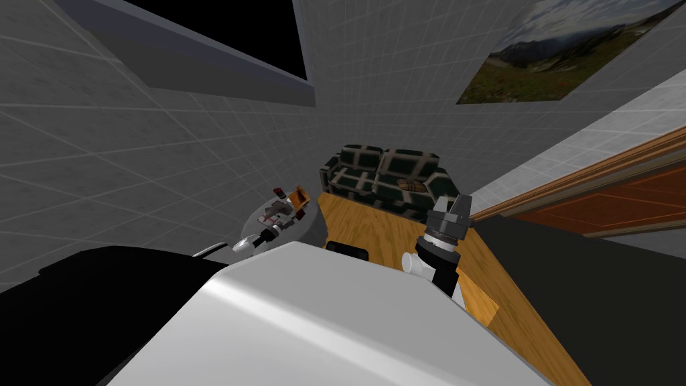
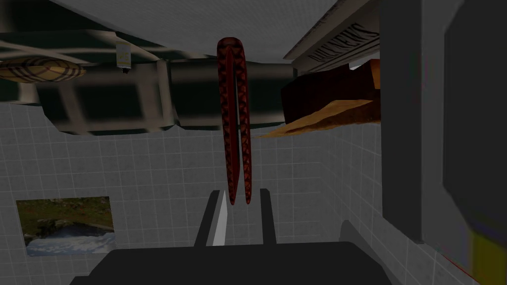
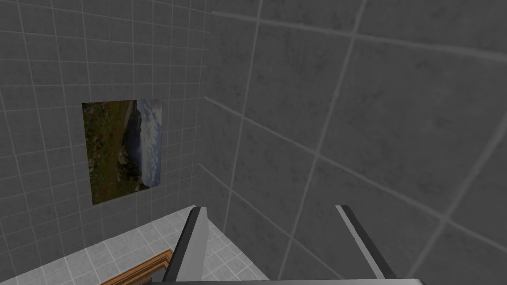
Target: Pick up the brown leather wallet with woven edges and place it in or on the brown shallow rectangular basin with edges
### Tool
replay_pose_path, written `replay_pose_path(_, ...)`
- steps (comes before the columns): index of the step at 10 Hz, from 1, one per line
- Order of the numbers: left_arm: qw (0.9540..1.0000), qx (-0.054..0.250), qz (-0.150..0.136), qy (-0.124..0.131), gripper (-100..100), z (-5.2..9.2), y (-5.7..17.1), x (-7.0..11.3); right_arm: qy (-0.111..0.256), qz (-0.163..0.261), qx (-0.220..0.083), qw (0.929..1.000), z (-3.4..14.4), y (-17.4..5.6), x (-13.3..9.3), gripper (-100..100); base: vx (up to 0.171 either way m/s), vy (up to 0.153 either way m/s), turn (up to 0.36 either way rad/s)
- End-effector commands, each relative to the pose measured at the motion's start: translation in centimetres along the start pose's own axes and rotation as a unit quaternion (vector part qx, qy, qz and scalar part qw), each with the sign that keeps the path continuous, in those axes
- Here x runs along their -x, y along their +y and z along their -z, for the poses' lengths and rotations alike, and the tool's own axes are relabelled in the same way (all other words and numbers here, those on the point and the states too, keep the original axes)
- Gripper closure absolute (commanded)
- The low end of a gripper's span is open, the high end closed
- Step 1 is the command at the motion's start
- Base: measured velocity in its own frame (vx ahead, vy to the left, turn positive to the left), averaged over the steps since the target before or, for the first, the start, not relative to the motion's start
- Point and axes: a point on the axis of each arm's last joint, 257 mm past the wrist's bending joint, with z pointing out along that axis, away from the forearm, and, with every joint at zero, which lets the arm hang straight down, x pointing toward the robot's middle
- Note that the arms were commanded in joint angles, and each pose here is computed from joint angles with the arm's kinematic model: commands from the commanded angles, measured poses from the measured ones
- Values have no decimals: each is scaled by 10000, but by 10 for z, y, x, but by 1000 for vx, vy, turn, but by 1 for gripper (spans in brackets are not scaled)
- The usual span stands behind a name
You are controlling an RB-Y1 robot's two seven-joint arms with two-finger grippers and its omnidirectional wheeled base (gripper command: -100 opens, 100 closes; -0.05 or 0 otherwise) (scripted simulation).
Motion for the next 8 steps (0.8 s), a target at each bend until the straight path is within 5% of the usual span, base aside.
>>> replay_pose_path(1,10000,29,-34,-10,100,0,13,12,0,0,0,10000,0,0,0,0,-59,-79,-7)
replay_pose_path(3,10000,72,-37,37,100,3,17,9,0,0,0,10000,0,0,0,0,-28,-43,-5)
replay_pose_path(8,9999,143,-71,-28,100,1,56,48,0,0,0,10000,0,0,0,0,-38,-61,-24)
